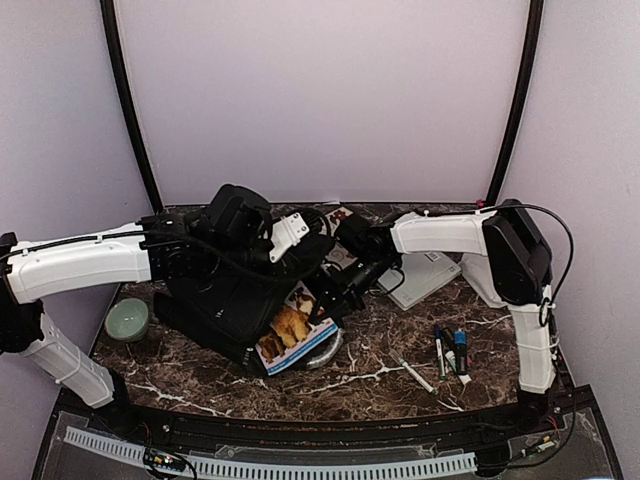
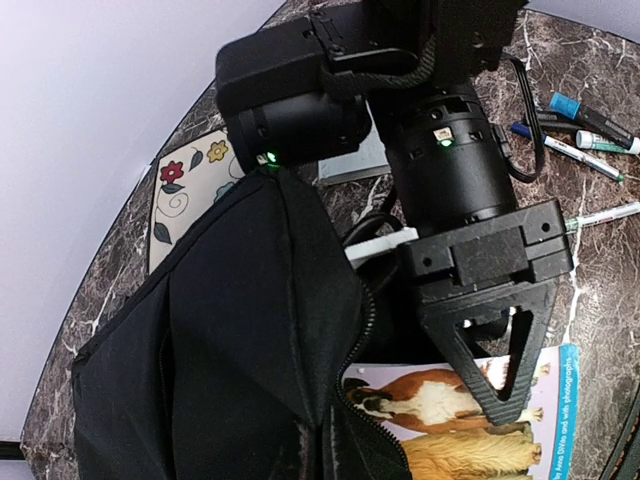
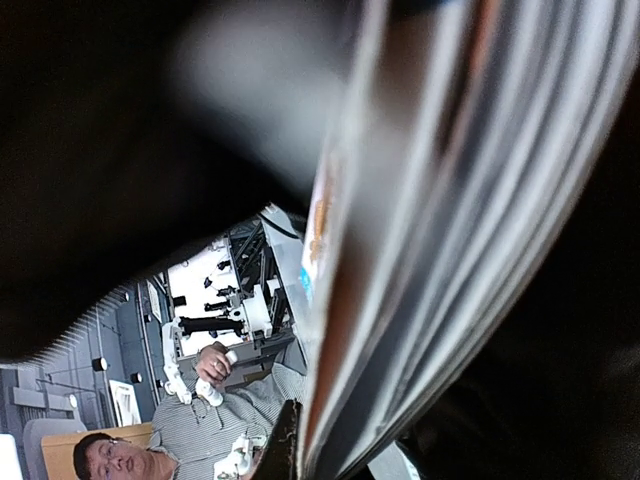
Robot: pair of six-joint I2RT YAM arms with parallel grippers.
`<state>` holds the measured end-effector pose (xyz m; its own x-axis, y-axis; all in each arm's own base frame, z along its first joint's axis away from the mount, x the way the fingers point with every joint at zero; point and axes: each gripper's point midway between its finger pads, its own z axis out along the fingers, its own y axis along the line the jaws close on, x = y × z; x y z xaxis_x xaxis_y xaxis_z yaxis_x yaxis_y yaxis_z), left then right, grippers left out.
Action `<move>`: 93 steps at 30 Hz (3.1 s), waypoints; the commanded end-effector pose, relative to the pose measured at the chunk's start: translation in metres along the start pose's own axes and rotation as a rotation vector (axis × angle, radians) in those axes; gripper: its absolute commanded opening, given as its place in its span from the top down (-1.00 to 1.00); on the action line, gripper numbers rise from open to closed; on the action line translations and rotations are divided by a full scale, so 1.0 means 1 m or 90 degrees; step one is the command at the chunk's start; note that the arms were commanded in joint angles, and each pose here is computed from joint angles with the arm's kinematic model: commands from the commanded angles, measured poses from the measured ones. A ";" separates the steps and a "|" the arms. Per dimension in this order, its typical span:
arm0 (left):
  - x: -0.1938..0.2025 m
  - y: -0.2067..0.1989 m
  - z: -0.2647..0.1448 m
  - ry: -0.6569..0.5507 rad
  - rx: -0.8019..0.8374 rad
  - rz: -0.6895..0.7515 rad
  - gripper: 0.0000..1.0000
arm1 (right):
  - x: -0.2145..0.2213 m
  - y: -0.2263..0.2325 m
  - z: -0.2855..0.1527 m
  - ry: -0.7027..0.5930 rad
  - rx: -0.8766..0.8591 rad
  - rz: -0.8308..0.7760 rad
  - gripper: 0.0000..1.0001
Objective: Pack the student bag
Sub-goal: Place the book in the largest pocket of the bag, then adjust the book in the largest pocket of the bag.
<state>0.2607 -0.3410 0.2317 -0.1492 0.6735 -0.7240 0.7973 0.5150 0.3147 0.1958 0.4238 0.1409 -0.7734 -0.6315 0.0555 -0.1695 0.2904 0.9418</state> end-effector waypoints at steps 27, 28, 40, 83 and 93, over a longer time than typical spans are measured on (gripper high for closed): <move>-0.067 -0.018 -0.066 -0.315 0.058 0.082 1.00 | -0.044 -0.031 0.019 -0.041 0.018 -0.005 0.63; -0.064 -0.017 -0.064 -0.312 0.054 0.082 1.00 | -0.044 -0.033 0.019 -0.042 0.023 -0.007 0.56; -0.023 -0.005 -0.036 -0.276 0.038 -0.001 1.00 | -0.030 -0.052 -0.011 -0.108 0.164 -0.032 -0.23; 0.013 -0.003 -0.046 -0.087 0.212 -0.279 1.00 | 0.022 -0.022 0.026 0.147 0.607 -1.019 -0.10; 0.011 -0.002 -0.049 -0.083 0.212 -0.278 1.00 | 0.028 -0.039 0.045 0.212 0.583 -1.050 -0.09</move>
<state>0.2281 -0.3046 0.2102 -0.5023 0.4206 -0.7555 0.8040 0.5486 -0.2291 0.1612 0.4201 0.0941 0.5220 -0.7315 -0.4387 -0.8526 -0.4328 -0.2930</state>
